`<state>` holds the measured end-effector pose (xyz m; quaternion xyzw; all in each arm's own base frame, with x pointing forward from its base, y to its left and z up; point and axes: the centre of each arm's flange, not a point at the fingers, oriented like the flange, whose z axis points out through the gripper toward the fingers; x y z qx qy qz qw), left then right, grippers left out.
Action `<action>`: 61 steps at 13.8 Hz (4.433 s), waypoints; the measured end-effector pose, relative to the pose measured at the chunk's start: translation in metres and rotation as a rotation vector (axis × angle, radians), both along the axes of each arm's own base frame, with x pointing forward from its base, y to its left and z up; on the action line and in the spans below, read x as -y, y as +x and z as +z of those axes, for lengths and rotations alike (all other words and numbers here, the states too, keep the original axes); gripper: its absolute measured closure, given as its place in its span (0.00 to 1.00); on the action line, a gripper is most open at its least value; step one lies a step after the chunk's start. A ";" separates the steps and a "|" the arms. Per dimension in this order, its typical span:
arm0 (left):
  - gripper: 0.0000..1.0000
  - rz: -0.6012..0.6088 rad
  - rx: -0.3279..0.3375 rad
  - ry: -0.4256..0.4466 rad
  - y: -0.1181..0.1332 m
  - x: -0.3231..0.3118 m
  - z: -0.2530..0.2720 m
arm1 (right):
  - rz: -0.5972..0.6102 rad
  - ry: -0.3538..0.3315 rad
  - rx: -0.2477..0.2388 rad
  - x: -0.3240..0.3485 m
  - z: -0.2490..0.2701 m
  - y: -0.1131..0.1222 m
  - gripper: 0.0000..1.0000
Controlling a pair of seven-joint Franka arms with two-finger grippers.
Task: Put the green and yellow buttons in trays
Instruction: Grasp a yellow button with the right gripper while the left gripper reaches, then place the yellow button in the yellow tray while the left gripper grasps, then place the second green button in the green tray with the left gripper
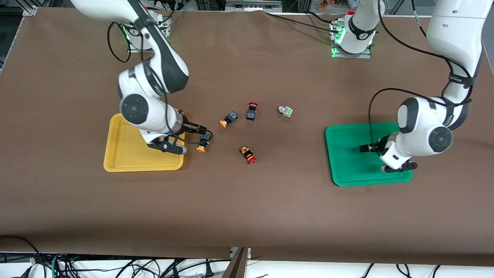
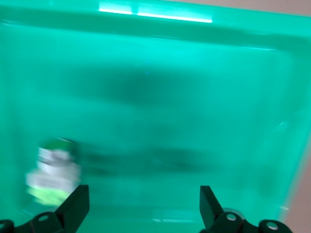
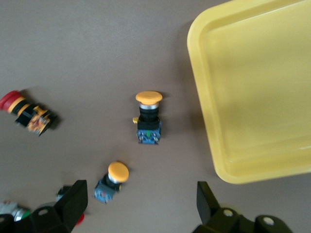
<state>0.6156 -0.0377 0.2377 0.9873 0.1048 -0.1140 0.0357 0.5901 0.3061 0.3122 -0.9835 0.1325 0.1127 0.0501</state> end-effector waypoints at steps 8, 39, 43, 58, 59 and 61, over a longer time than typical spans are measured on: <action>0.00 0.309 -0.100 0.078 -0.050 0.166 -0.002 | -0.047 -0.008 0.036 -0.014 -0.098 -0.007 0.01; 0.55 0.562 0.020 0.082 -0.132 0.276 -0.033 | 0.213 -0.095 -0.070 0.149 -0.065 0.039 0.59; 0.55 0.382 0.086 0.012 -0.063 0.195 -0.007 | 0.290 -0.096 -0.122 0.210 -0.085 0.028 0.59; 0.22 -0.081 0.153 -0.029 0.008 0.000 -0.027 | 0.158 0.008 -0.145 0.188 -0.075 0.021 0.33; 0.11 -0.081 0.167 -0.029 0.016 0.000 -0.018 | 0.123 0.004 -0.149 0.168 -0.072 0.018 0.33; 0.00 -0.082 0.175 -0.028 0.031 0.000 0.005 | 0.046 -0.003 -0.163 0.119 -0.068 0.007 0.33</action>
